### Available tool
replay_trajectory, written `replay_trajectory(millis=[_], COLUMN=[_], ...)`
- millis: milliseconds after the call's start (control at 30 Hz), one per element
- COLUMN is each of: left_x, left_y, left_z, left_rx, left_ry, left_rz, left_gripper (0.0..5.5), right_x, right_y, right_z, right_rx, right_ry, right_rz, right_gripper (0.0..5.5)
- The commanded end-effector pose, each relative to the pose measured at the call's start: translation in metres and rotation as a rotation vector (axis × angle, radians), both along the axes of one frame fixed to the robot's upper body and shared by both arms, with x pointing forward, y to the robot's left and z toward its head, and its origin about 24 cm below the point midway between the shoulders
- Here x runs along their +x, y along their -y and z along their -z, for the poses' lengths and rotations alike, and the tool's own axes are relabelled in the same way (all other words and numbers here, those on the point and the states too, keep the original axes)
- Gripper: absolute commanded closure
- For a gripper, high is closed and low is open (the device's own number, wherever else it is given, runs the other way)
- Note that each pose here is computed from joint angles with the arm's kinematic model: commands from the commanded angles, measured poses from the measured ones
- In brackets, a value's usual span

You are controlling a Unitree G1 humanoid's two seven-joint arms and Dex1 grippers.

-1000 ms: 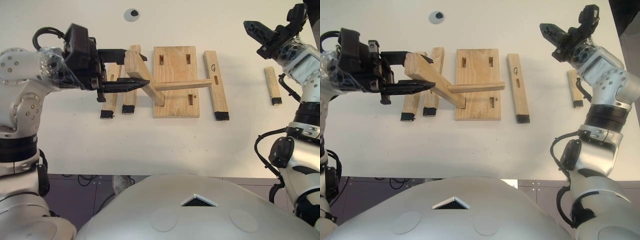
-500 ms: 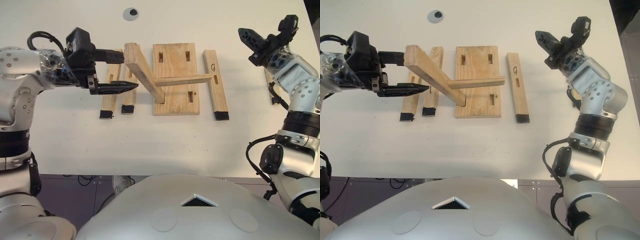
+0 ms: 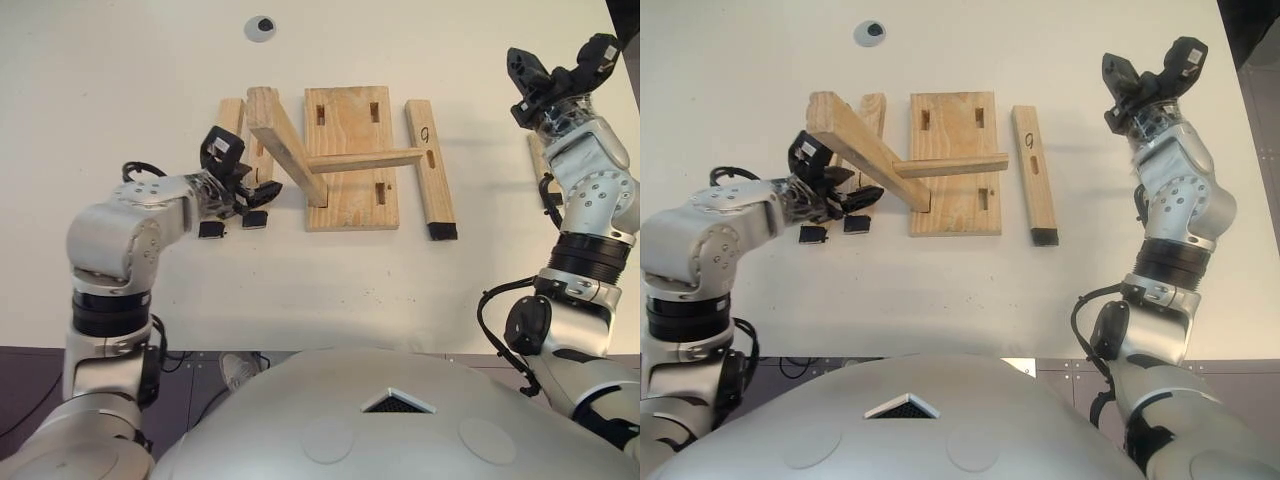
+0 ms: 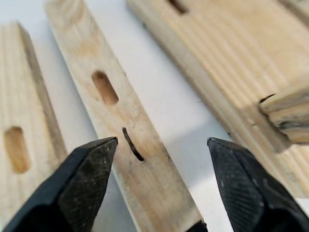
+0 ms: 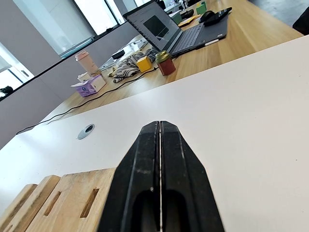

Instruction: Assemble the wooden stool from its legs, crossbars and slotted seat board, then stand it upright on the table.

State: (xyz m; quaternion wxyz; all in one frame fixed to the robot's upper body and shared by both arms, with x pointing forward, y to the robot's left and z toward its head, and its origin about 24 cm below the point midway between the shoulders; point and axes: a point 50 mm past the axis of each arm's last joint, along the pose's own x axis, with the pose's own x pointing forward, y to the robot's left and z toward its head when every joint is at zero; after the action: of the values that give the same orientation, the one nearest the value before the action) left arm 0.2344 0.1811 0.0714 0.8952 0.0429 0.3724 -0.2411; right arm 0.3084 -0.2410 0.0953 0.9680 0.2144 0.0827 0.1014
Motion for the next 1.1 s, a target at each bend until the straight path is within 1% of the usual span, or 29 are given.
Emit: replay_trajectory(millis=[33, 200, 367, 500, 567, 600, 667, 733, 767, 800, 833, 867, 933, 1100], left_x=[-0.003, -0.011, -0.017, -0.015, -0.001, 0.007, 0.032, 0.055, 0.062, 0.067, 0.071, 0.075, 0.080, 0.082], left_y=[-0.007, -0.017, -0.022, -0.026, -0.021, -0.020, -0.016, -0.018, -0.019, -0.020, -0.019, -0.013, 0.002, 0.030], left_z=[0.012, 0.028, 0.035, 0.036, 0.027, 0.020, -0.009, -0.044, -0.058, -0.069, -0.081, -0.095, -0.126, -0.181], left_rx=[0.064, 0.100, 0.128, 0.215, 0.167, 0.130, 0.010, -0.084, -0.127, -0.168, -0.214, -0.273, -0.400, -0.703], left_ry=[-0.066, -0.123, -0.156, -0.100, 0.029, 0.097, 0.319, 0.524, 0.590, 0.638, 0.674, 0.703, 0.748, 0.766], left_rz=[-0.078, -0.122, -0.149, -0.143, -0.133, -0.153, -0.170, -0.163, -0.153, -0.135, -0.072, 0.007, 0.194, 0.470], left_gripper=[2.08, 2.08, 2.79, 3.38, 3.51, 3.51, 3.51, 3.51, 3.51, 3.51, 3.51, 3.51, 3.51, 3.51], right_x=[0.003, 0.003, 0.002, 0.003, 0.006, 0.008, 0.011, 0.017, 0.021, 0.025, 0.030, 0.033, 0.034, 0.021], right_y=[-0.002, -0.002, -0.002, -0.003, -0.004, -0.005, -0.007, -0.012, -0.015, -0.017, -0.021, -0.025, -0.038, -0.059], right_z=[0.000, 0.004, 0.004, 0.002, -0.003, -0.005, -0.008, -0.014, -0.018, -0.023, -0.032, -0.046, -0.083, -0.146], right_rx=[-0.003, -0.007, -0.016, -0.028, -0.034, -0.035, -0.030, 0.001, 0.026, 0.055, 0.109, 0.175, 0.285, 0.414], right_ry=[0.005, -0.004, 0.000, 0.007, 0.019, 0.024, 0.030, 0.039, 0.047, 0.058, 0.075, 0.107, 0.203, 0.363], right_rz=[0.018, 0.023, 0.027, 0.021, 0.010, 0.004, -0.012, -0.049, -0.075, -0.102, -0.148, -0.229, -0.450, -0.865], right_gripper=[5.50, 5.50, 5.50, 5.50, 5.50, 5.50, 5.50, 5.50, 5.50, 5.31, 5.24, 4.98, 4.65, 3.85])
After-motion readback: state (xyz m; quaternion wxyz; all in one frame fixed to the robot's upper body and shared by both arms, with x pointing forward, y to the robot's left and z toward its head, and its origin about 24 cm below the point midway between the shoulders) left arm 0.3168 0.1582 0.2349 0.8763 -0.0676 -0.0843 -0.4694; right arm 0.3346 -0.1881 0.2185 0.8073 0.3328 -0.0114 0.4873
